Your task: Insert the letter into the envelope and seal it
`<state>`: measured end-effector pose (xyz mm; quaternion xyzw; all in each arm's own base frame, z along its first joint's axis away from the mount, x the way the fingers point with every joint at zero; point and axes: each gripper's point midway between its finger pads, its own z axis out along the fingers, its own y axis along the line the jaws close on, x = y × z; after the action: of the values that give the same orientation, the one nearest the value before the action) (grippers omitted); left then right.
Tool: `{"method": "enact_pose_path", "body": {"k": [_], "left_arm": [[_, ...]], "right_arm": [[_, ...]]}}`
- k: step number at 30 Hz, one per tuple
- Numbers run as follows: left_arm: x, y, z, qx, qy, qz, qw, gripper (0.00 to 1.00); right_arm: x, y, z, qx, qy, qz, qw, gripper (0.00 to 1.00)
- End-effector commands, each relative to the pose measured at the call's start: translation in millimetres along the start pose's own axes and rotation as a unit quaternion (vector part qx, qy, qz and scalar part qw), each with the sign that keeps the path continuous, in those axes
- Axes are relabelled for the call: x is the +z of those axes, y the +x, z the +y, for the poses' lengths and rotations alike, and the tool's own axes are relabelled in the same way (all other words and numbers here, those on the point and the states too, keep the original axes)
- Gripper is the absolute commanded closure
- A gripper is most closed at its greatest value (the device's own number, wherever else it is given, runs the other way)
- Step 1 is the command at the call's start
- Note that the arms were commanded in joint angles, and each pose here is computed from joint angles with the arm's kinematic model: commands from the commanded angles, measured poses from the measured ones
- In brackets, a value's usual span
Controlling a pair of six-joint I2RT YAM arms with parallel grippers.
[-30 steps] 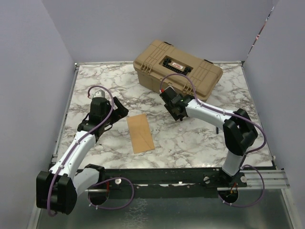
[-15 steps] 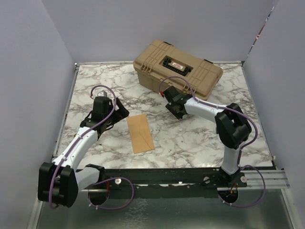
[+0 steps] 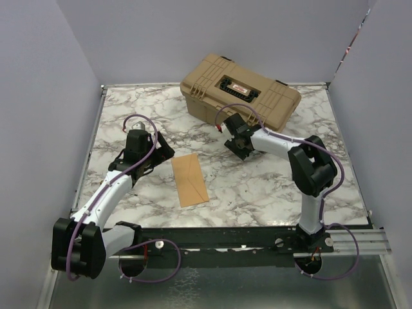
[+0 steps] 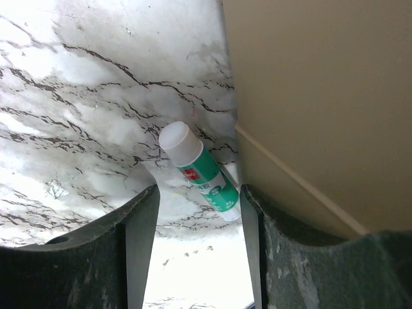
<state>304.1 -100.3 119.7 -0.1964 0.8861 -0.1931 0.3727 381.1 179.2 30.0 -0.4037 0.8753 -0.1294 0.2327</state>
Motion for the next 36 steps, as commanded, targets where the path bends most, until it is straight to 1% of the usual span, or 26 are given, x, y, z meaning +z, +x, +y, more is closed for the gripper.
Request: {"method": "enact_pose_path", "body": {"k": [1, 9, 13, 15, 17, 18, 19, 22, 25, 28, 29, 31, 33, 34, 36], "left_arm": [[-3.7, -7.6, -2.2, 0.008, 0.001, -0.008, 1.000, 0.01], [-2.7, -3.9, 0.3, 0.009, -0.001, -0.003, 1.000, 0.01], [-2.9, -3.5, 1.1, 0.009, -0.003, -0.003, 1.000, 0.01], [-2.9, -3.7, 1.5, 0.010, -0.004, -0.003, 1.000, 0.01], [-2.5, -3.6, 1.9, 0.010, -0.005, -0.002, 1.000, 0.01], [-2.2, -3.3, 2.3, 0.010, -0.006, -0.002, 1.000, 0.01], [-1.8, -3.5, 2.4, 0.010, -0.006, -0.002, 1.000, 0.01], [-1.2, -3.1, 2.3, 0.009, -0.007, -0.001, 1.000, 0.01], [-1.9, -4.4, 1.5, 0.007, -0.006, -0.003, 1.000, 0.01], [-3.3, -7.6, -0.3, 0.006, -0.004, -0.008, 1.000, 0.01], [-3.9, -8.8, -1.4, 0.006, -0.003, -0.010, 1.000, 0.01], [-4.8, -10.5, -3.2, 0.006, 0.000, -0.011, 1.000, 0.01], [-5.5, -11.7, -5.3, 0.006, 0.004, -0.012, 1.000, 0.01], [-6.3, -13.2, -7.6, 0.008, 0.007, -0.013, 1.000, 0.01], [-8.5, -16.2, -12.7, 0.011, 0.016, -0.014, 1.000, 0.01]], "right_arm": [[10.3, 18.9, 29.3, -0.008, -0.087, 0.028, 0.996, 0.41], [12.1, 26.7, 52.8, -0.009, -0.164, 0.044, 0.985, 0.41], [11.3, 27.4, 58.8, -0.006, -0.180, 0.048, 0.982, 0.43], [10.4, 26.6, 58.4, -0.006, -0.180, 0.046, 0.983, 0.48], [9.2, 24.8, 57.3, -0.004, -0.178, 0.043, 0.983, 0.62], [8.2, 23.9, 56.6, -0.003, -0.178, 0.041, 0.983, 0.66], [7.2, 23.2, 56.1, -0.003, -0.177, 0.040, 0.983, 0.68], [3.9, 22.0, 54.4, -0.002, -0.175, 0.035, 0.984, 0.67], [2.1, 25.0, 54.4, 0.002, -0.174, 0.038, 0.984, 0.60], [3.5, 31.1, 58.7, 0.006, -0.178, 0.046, 0.983, 0.59], [4.4, 30.7, 61.9, 0.005, -0.185, 0.044, 0.982, 0.62], [7.1, 23.6, 63.8, 0.011, -0.189, 0.028, 0.982, 0.77], [8.7, 14.1, 60.3, 0.016, -0.181, 0.013, 0.983, 0.89], [6.9, 7.4, 56.6, 0.023, -0.174, 0.003, 0.985, 0.92], [-4.2, -11.0, 48.6, 0.035, -0.165, -0.038, 0.985, 0.94]]}}
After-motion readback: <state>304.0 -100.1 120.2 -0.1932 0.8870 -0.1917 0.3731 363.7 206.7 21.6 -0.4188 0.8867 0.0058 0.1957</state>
